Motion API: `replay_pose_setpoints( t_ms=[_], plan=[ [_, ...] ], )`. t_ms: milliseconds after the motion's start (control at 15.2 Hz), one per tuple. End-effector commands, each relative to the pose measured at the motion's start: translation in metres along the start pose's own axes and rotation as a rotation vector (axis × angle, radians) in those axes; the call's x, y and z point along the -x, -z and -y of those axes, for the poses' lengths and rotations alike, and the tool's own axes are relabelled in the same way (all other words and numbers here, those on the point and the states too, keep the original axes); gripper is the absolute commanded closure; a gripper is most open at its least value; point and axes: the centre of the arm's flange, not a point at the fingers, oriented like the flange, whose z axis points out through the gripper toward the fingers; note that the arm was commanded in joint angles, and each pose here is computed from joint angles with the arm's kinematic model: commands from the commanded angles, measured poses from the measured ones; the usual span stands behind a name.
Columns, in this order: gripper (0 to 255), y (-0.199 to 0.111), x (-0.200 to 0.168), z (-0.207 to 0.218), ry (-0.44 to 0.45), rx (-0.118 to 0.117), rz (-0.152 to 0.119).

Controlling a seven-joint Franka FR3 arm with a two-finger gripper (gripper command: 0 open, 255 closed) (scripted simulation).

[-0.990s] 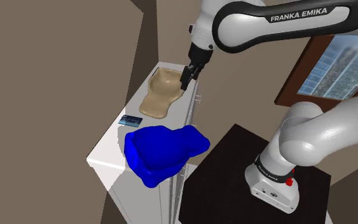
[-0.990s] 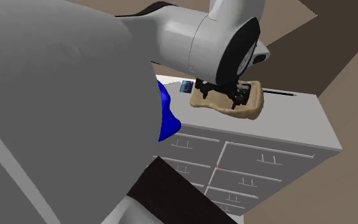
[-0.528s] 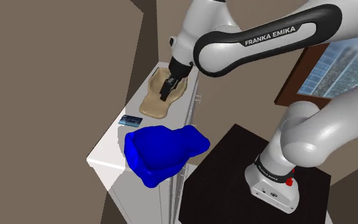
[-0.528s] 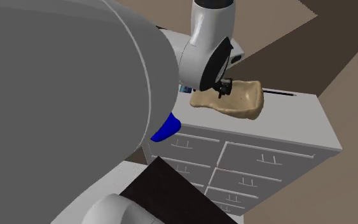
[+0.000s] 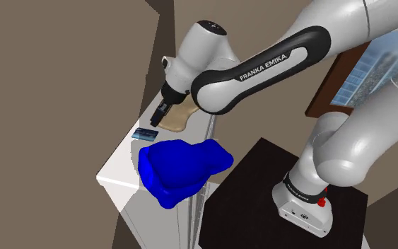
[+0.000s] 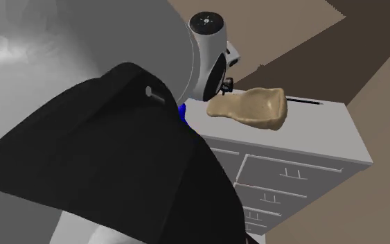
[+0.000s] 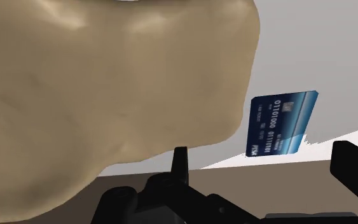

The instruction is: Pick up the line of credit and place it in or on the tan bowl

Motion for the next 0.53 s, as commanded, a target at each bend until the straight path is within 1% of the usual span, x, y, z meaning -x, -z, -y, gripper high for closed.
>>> replay_pose_setpoints(
  t_ms=[0,198,462],
  plan=[
    [0,-0.017,-0.01,0.012,0.03,-0.013,-0.039],
    [0,-0.038,-0.023,0.034,0.074,-0.032,-0.091],
    [0,-0.059,-0.025,0.035,0.074,-0.032,-0.091]
  ],
)
